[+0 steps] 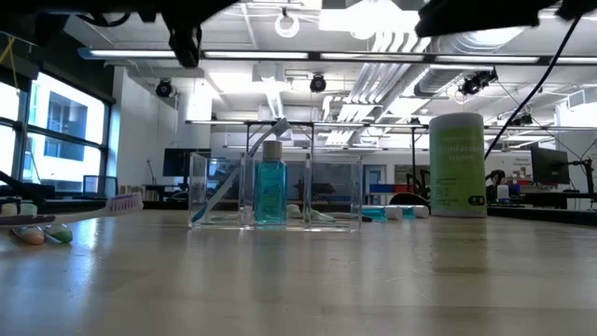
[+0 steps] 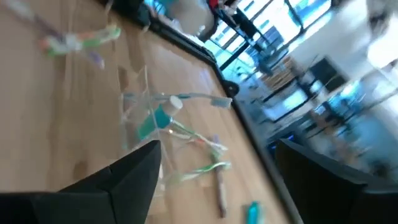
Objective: Pick & Place toothbrushing station
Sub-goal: Put the mouthwash into the center of the transparent organizer
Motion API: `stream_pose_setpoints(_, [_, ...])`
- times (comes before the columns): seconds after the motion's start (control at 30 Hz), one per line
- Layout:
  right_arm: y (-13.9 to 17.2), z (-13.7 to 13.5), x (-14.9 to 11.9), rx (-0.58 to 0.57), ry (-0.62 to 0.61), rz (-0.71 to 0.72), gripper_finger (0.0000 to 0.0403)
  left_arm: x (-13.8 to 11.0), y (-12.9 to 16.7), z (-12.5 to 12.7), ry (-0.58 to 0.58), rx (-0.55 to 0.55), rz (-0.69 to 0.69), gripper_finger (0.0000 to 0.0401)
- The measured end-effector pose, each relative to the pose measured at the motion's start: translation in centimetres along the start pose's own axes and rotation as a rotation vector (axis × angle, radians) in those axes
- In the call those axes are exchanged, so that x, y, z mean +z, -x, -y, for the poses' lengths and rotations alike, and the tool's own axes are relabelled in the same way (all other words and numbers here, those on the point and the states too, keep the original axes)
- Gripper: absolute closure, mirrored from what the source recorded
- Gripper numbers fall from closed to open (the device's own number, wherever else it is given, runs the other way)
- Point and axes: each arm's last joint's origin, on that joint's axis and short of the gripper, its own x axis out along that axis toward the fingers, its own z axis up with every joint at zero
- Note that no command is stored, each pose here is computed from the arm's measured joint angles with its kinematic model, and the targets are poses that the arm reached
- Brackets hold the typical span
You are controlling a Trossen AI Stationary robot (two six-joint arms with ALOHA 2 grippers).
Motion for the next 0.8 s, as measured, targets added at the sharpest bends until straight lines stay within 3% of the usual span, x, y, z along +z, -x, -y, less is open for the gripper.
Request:
stream_pose_setpoints(0.17, [0.1, 1.3, -0.7, -0.059, -0.245, 0.014, 0.0094, 0.9, 0.2, 0.6, -0.054, -0.032, 0.085, 0.0330])
stream_pose_setpoints(0.43, [-1.6, 2.0, -1.3, -0.171, -0.432, 0.040, 0.0115, 1.8, 0.3, 0.7, -0.079, -0.039, 0.173, 0.0330])
stream_pose_setpoints(0.53, [-2.4, 2.0, -1.0, -0.121, -0.451, -0.007, 0.0136, 1.8, 0.3, 0.7, -0.087, -0.039, 0.178, 0.0330])
stream_pose_setpoints(0.67, [-3.8, 1.7, -0.3, 0.035, -0.482, -0.080, 0.0168, 1.8, 0.3, 0.6, -0.087, -0.038, 0.178, 0.0330])
stream_pose_setpoints(0.8, [-5.1, 0.9, 0.6, 0.140, -0.470, -0.055, 0.0197, 1.8, 0.3, 0.6, -0.087, -0.039, 0.178, 0.0328])
